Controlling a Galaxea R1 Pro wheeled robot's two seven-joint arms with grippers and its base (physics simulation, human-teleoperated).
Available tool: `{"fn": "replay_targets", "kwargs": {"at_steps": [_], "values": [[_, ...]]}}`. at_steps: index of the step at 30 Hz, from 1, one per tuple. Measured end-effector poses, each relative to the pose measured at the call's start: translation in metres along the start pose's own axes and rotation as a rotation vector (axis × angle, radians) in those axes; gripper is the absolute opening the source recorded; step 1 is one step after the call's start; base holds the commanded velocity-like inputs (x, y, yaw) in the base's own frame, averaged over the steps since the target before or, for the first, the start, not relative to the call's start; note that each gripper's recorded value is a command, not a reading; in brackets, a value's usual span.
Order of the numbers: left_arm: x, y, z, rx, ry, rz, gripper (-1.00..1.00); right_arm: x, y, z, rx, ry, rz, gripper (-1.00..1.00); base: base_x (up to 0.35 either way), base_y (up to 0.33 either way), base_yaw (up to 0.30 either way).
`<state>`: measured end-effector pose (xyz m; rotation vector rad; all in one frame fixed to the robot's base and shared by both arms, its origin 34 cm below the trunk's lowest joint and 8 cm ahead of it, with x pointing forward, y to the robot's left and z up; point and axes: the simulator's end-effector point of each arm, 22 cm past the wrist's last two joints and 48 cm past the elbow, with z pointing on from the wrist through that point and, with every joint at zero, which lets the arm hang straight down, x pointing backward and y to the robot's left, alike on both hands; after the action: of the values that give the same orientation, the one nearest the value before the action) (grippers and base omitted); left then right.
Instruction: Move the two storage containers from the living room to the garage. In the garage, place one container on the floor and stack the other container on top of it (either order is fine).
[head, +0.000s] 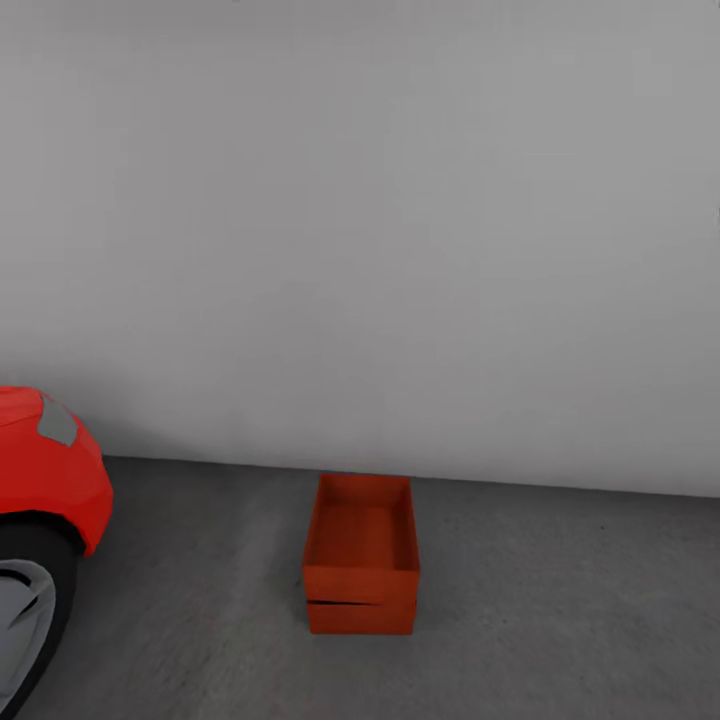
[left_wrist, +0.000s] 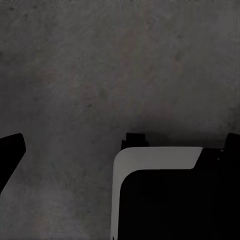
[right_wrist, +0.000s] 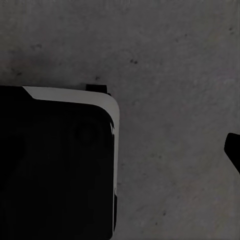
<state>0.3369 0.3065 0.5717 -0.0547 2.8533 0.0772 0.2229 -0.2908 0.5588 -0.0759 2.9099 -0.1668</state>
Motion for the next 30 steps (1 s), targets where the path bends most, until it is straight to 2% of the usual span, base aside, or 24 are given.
{"fn": "replay_targets", "kwargs": {"at_steps": [30], "values": [[-0.02,0.0,-0.005,0.001,-0.049,-0.003,1.0,-0.019,-0.001,0.0,0.003,-0.048,0.005,1.0,0.0,0.0,0.0]]}}
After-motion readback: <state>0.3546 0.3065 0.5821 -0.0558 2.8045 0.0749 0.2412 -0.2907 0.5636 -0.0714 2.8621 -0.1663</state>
